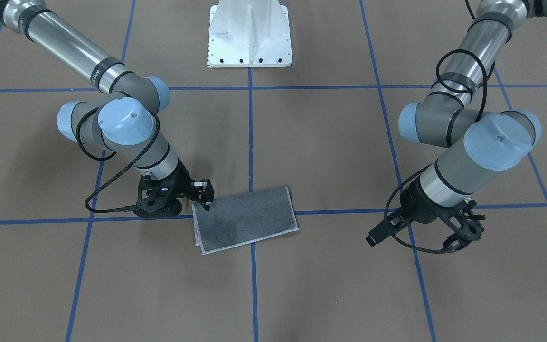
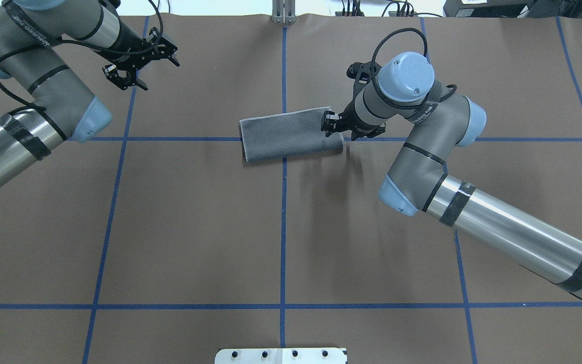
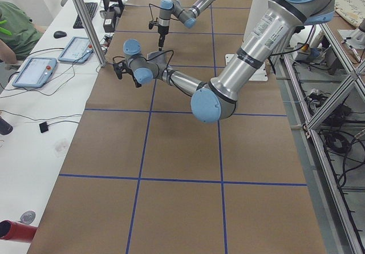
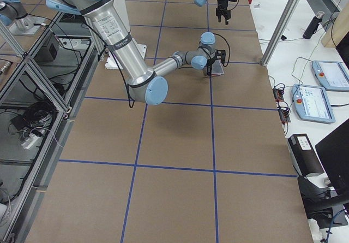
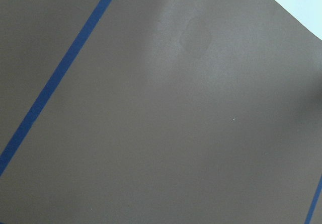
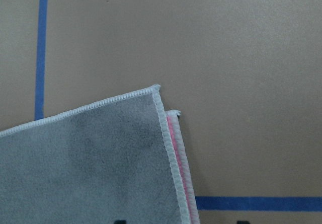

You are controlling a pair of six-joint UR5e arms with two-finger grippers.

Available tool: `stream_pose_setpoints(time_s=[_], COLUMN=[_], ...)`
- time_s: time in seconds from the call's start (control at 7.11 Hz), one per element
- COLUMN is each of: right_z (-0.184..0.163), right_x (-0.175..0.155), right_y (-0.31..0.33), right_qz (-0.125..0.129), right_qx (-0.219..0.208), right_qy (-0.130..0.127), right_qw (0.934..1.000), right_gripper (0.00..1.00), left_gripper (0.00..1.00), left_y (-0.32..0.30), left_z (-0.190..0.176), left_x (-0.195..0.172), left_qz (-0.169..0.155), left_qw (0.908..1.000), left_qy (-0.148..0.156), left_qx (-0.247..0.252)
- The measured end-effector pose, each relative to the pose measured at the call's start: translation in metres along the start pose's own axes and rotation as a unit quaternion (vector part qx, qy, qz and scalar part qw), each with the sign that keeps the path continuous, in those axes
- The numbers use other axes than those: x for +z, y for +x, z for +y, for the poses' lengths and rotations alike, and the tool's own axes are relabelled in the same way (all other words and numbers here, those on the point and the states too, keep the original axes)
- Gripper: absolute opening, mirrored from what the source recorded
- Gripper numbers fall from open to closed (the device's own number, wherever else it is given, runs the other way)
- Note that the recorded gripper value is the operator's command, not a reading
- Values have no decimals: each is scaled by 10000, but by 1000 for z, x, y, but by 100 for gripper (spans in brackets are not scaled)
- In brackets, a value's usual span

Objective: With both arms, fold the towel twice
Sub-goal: 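Drag the towel corner with the right gripper toward the robot, rotating the strip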

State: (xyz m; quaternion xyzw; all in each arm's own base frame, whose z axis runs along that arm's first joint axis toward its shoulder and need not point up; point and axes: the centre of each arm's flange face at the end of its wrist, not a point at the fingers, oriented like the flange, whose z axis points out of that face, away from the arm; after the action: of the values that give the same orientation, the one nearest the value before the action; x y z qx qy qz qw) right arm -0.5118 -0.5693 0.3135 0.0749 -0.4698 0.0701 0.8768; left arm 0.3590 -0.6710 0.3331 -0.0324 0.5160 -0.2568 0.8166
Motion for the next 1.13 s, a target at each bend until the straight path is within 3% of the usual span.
stream_pose_setpoints(time_s=[0.14, 0.28, 0.42, 0.56, 1.13], right_z=[-1, -3, -5, -5, -5], right_x=[3, 6, 8, 9, 1], right_y=[-1, -3, -4, -4, -8], right_qz=[21, 42, 59, 65, -35], right_qx=[5, -1, -11, -17, -270], right_qy=[-7, -12, -16, -19, 6], right_qw=[10000, 10000, 10000, 10000, 9996], right_gripper=[62, 38, 8, 0, 0], left_gripper=[100, 100, 100, 100, 100], left_y=[0, 0, 1, 1, 1], left_z=[0, 0, 0, 0, -3], left_x=[0, 0, 0, 0, -4], left_qz=[-1, 1, 3, 3, 22], left_qw=[10000, 10000, 10000, 10000, 10000], left_qy=[0, 0, 2, 3, 20], left_qx=[0, 1, 2, 2, -8])
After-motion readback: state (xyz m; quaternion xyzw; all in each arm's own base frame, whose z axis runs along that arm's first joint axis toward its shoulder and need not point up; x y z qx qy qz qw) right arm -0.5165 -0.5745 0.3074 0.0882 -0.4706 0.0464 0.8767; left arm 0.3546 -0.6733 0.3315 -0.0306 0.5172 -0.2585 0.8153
